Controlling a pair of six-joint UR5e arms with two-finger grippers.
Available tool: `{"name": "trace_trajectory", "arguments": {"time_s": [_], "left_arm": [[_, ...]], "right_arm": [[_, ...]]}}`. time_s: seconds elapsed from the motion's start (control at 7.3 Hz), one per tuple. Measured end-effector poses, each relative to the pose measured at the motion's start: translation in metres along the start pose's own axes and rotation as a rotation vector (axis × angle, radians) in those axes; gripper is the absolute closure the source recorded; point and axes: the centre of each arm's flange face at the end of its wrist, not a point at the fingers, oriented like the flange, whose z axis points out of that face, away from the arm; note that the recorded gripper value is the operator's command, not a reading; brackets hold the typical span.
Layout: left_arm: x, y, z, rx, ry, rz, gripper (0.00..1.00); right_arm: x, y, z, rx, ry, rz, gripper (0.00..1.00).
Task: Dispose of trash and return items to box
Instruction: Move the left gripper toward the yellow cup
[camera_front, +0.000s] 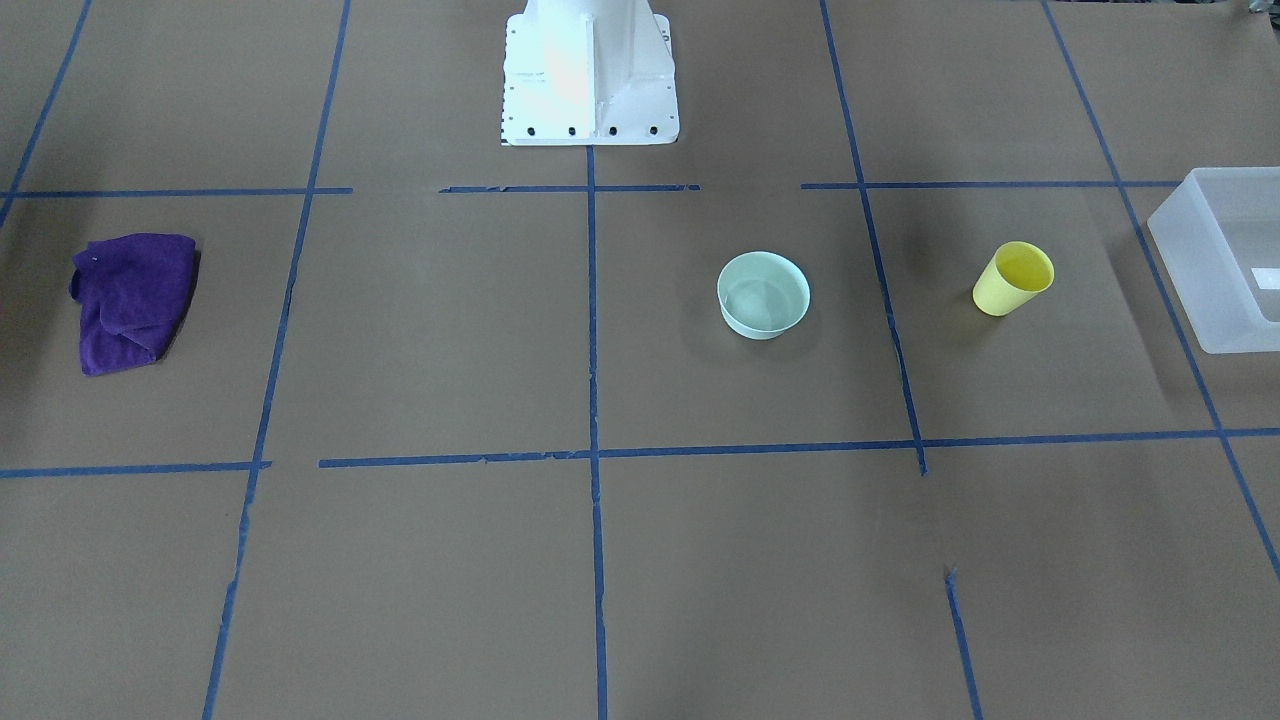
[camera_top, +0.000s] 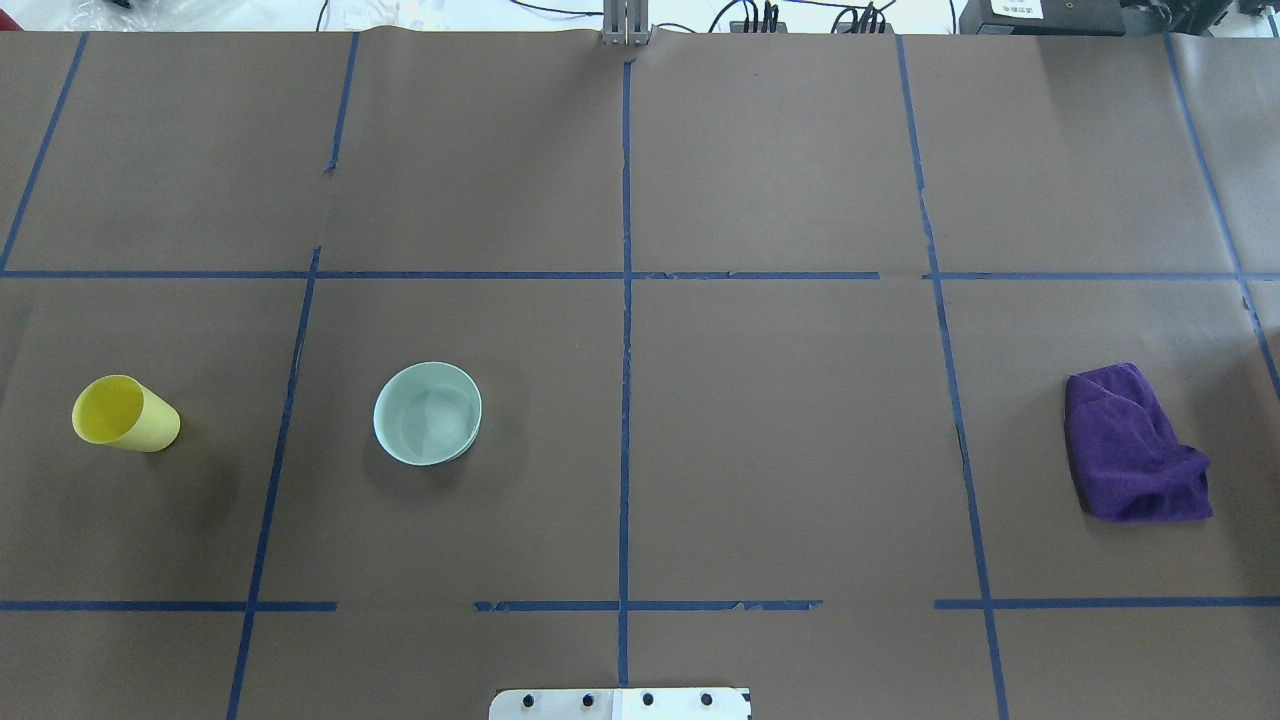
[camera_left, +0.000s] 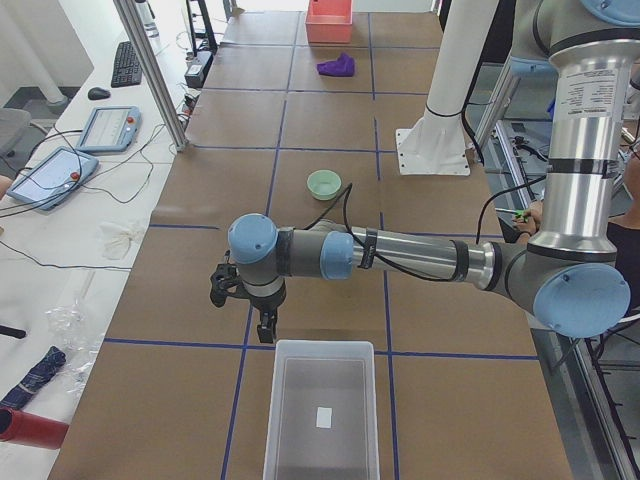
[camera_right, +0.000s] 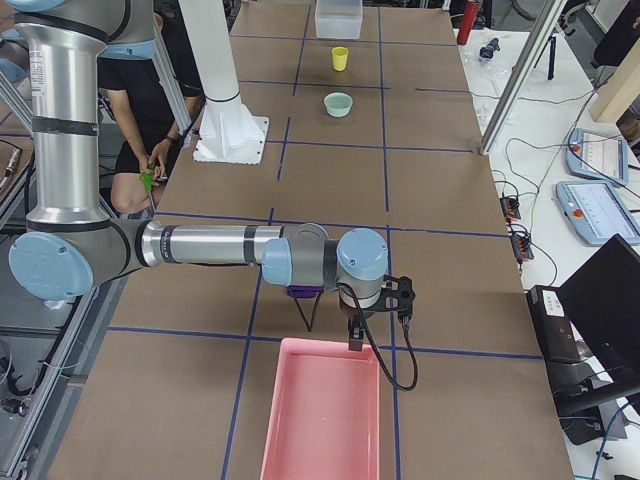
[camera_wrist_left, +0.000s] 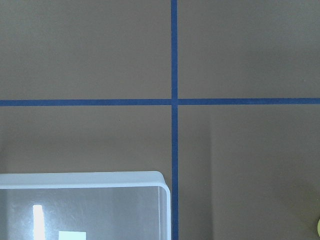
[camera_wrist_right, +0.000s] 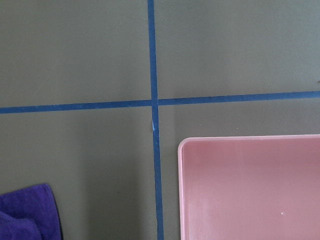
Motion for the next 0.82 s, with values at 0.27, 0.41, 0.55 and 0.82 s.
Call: {"name": "trace_trajectory", "arguments": {"time_s": [0.27,0.41,0.55,0.82], "left_arm": [[0.005,-0.001,-0.005,0.012,0.002,0.01,0.0],[0.018,-0.003,-0.016,0.035,0.001,0.031,0.0],[0.036,-0.006,-0.027,0.06,0.0,0.063,0.0],[0.089,-0.006,-0.022,0.063,0.016,0.066,0.0]], "right_arm": [[-0.001,-0.001,-0.001,0.002,0.0,0.0,0.0],[-0.002,-0.001,-0.001,0.004,-0.002,0.0,0.0],[-0.002,-0.002,-0.002,0.006,-0.003,0.0,0.0],[-0.005,-0.003,-0.004,0.01,-0.005,0.001,0.0]]}}
